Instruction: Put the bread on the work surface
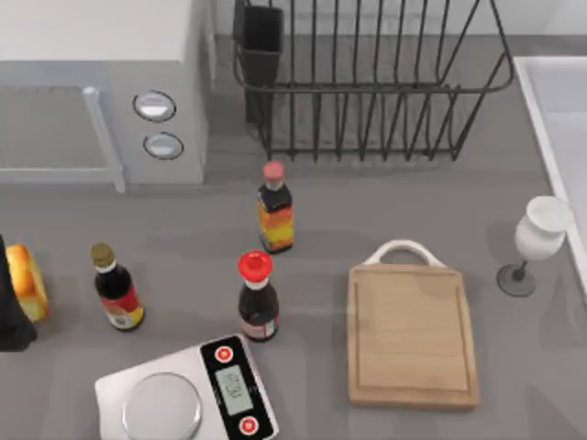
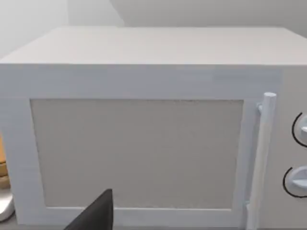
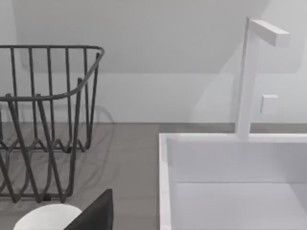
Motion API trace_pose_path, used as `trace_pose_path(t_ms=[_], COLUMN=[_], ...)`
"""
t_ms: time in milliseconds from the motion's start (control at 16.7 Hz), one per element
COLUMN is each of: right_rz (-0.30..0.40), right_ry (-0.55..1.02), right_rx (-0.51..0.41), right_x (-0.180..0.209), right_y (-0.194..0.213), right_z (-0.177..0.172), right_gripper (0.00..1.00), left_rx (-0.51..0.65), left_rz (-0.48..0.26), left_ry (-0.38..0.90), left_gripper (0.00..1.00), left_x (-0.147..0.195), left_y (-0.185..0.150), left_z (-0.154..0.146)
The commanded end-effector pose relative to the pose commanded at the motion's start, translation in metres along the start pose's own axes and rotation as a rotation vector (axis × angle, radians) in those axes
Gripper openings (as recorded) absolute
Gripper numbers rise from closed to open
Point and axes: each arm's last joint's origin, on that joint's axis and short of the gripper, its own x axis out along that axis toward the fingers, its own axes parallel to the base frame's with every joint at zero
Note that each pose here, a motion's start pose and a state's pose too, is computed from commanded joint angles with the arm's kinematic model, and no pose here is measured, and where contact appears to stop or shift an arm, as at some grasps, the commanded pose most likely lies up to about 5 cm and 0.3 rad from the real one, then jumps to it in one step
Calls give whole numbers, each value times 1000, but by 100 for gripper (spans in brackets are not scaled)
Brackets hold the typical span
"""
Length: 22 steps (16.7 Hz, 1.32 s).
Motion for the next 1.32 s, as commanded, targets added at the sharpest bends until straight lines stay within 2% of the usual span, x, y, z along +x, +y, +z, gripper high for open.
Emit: trace_pose_path(t_ms=[180,360,480,660,840,1020,1320], right_rz=[0,0,0,0,0,0,0], right_ry=[0,0,0,0,0,0,0], right_rx=[0,0,0,0,0,0,0], right_x=[0,0,0,0,0,0,0], right_y=[0,0,0,0,0,0,0], right_z=[0,0,0,0,0,0,0], right_gripper=[100,100,100,100,100,100,100], left_rx=[10,94,187,356,530,681,851], left_rz=[1,5,-3,-54,-173,-349,-673], left_ry=[9,86,185,410,695,956,1236], left_gripper=[100,100,100,100,100,100,100], left_x=[0,2,7,26,62,103,165], left_y=[0,1,2,3,5,9,14], left_z=[2,17,32,53,63,61,46])
